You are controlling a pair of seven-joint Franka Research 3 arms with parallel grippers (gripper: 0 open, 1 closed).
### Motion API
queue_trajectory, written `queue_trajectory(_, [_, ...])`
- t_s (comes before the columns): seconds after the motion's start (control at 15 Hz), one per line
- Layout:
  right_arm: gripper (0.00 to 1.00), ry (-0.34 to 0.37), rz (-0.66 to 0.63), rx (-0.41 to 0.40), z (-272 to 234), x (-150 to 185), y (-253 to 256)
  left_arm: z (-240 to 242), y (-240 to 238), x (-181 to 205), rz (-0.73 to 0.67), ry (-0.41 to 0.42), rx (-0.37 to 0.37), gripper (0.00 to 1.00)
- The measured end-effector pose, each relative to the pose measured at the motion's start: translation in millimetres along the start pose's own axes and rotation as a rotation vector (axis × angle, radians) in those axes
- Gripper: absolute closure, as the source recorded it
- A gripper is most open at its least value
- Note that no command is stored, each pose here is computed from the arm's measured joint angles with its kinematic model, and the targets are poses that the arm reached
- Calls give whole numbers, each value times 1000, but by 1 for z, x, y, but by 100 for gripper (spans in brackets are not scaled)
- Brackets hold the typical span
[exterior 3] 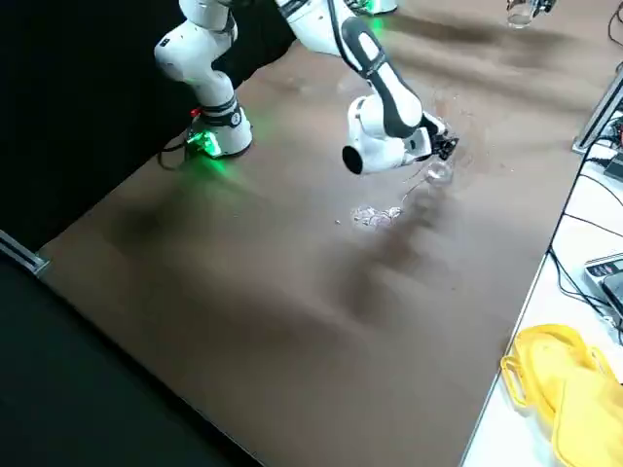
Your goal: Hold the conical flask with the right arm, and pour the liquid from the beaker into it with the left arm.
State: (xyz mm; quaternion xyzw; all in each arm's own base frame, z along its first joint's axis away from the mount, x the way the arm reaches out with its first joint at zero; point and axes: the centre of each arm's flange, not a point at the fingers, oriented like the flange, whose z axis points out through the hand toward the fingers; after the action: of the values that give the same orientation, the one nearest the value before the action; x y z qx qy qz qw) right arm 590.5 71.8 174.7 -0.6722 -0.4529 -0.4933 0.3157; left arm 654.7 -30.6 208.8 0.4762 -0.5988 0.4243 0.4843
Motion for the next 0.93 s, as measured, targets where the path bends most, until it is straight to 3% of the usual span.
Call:
queue_trajectory(0.27, [61, -11, -23, 104, -79, -17, 24, -9, 20, -56, 5, 44, 23, 2])
queue_trajectory(0.53, [61, -29, -40, 137, -199, -38, 58, 1, 40, -110, -32, 85, 28, 2])
queue_trajectory(0.93, [61, -31, -20, 140, -213, -59, 58, 5, 45, -129, -23, 78, 40, 2])
